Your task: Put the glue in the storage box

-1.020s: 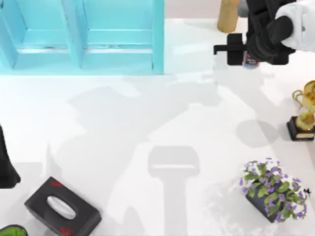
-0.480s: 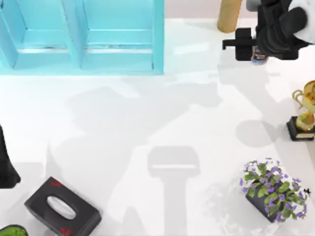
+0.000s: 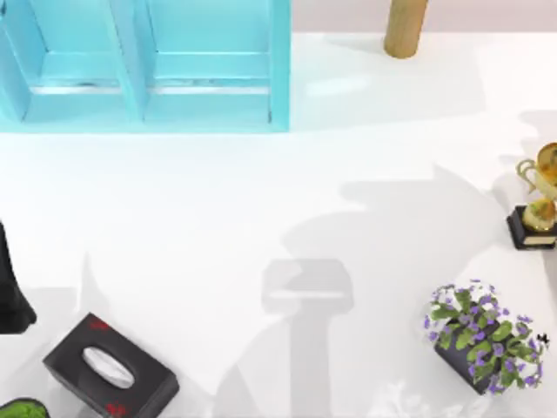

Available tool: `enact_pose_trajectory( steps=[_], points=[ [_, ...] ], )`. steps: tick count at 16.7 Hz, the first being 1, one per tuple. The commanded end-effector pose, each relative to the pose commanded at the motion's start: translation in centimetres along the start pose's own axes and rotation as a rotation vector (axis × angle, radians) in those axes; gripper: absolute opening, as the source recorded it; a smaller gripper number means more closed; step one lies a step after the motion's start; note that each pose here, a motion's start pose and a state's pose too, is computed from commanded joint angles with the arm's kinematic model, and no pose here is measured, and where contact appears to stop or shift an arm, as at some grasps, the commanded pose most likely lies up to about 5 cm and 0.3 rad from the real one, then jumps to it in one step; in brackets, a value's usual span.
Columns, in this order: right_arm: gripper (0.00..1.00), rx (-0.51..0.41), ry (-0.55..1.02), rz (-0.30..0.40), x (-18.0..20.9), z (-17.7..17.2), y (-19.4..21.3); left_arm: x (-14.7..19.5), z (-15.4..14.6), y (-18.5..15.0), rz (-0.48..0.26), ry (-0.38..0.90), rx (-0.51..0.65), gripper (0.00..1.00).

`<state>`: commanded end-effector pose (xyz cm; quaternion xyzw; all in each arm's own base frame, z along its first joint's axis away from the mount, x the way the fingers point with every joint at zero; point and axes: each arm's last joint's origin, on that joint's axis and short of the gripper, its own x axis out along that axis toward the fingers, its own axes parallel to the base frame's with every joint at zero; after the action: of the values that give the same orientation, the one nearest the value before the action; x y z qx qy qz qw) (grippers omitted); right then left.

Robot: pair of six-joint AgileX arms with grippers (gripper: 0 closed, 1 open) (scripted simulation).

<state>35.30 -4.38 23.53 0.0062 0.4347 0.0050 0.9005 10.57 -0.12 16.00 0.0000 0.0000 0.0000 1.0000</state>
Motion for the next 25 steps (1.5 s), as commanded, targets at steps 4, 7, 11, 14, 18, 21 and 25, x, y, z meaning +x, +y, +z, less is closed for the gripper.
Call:
enact_pose_trajectory(
  steps=[4,7,11,14,18,21,25],
  points=[
    [0.0,0.051,-0.013,-0.057,-3.4,-3.6,-6.4,0.0,0.0,0.0,0.0,0.0,0.0,1.0],
    [0.0,0.031,0.004,-0.052,-5.8,-8.2,-9.1,0.0,0.0,0.0,0.0,0.0,0.0,1.0],
    [0.0,0.011,-0.019,-0.033,-8.1,-12.1,-10.1,0.0,0.0,0.0,0.0,0.0,0.0,1.0],
    [0.0,0.009,-0.023,-0.032,-8.3,-12.5,-10.1,0.0,0.0,0.0,0.0,0.0,0.0,1.0],
    [0.0,0.011,-0.018,-0.032,-8.1,-12.5,-10.1,0.0,0.0,0.0,0.0,0.0,0.0,1.0],
    [0.0,0.021,-0.004,-0.038,-6.4,-12.9,-10.4,0.0,0.0,0.0,0.0,0.0,0.0,1.0],
    [0.0,-0.001,-0.041,-0.044,-4.1,-12.7,-10.5,0.0,0.0,0.0,0.0,0.0,0.0,1.0]
  ],
)
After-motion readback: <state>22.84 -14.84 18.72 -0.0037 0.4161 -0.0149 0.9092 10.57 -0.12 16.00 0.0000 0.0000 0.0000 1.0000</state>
